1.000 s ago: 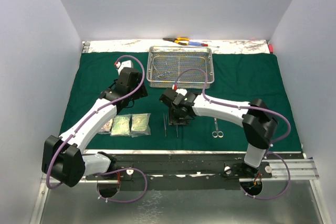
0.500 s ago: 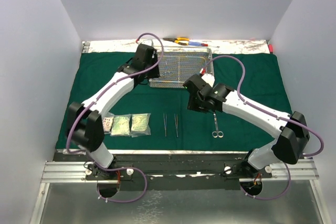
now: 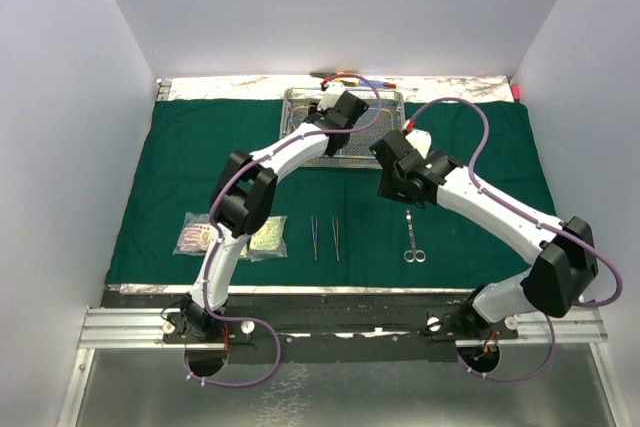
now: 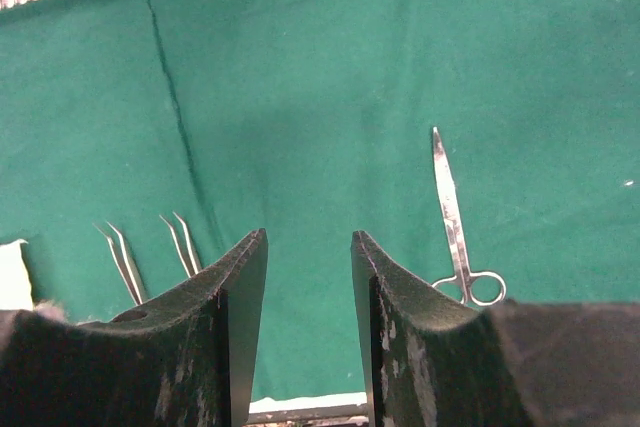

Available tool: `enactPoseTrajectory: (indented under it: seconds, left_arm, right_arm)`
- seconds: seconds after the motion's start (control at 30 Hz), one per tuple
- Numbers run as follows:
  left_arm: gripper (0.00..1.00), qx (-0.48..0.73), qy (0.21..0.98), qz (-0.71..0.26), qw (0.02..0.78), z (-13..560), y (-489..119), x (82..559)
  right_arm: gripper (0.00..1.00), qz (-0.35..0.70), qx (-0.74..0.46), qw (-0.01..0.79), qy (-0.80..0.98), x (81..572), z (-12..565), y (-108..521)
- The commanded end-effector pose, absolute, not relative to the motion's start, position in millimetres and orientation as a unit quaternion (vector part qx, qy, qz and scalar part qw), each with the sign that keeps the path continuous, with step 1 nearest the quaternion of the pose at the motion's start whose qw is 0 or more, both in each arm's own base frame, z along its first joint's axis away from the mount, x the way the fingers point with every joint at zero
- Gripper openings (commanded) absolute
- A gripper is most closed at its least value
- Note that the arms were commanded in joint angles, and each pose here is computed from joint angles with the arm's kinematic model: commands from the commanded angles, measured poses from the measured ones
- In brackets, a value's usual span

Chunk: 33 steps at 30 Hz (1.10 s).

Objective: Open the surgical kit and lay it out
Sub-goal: Pick up the medical item from the container.

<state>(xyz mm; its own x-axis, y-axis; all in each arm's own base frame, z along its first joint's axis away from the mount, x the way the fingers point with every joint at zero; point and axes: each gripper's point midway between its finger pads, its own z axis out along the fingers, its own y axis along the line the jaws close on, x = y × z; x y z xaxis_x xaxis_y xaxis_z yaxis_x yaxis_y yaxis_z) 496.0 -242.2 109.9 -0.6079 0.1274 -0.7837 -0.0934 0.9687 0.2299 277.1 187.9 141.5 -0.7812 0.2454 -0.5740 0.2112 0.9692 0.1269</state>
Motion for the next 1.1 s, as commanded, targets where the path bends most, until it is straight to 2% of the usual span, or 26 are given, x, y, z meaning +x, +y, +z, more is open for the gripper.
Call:
enactPoseTrajectory:
  seconds: [0.0, 0.57, 1.07]
  left_arm:
    - [0.36, -0.022, 0.851, 0.266, 0.453, 113.1, -196.9, 506.2]
    - [0.28, -0.021, 0.862, 0.284, 0.419, 66.6, -175.5, 531.2]
    - [0.23, -0.027, 0.854, 0.304, 0.422, 57.3, -166.2, 547.2]
  right_arm:
    - [0.43, 0.009, 0.121, 0.327, 0.937, 284.2, 148.4, 169.4]
    - [0.41, 0.007, 0.124, 0.316, 0.941, 288.6, 144.4, 168.0]
    - [0.38, 0.007, 0.134, 0.304, 0.943, 286.6, 141.7, 169.2]
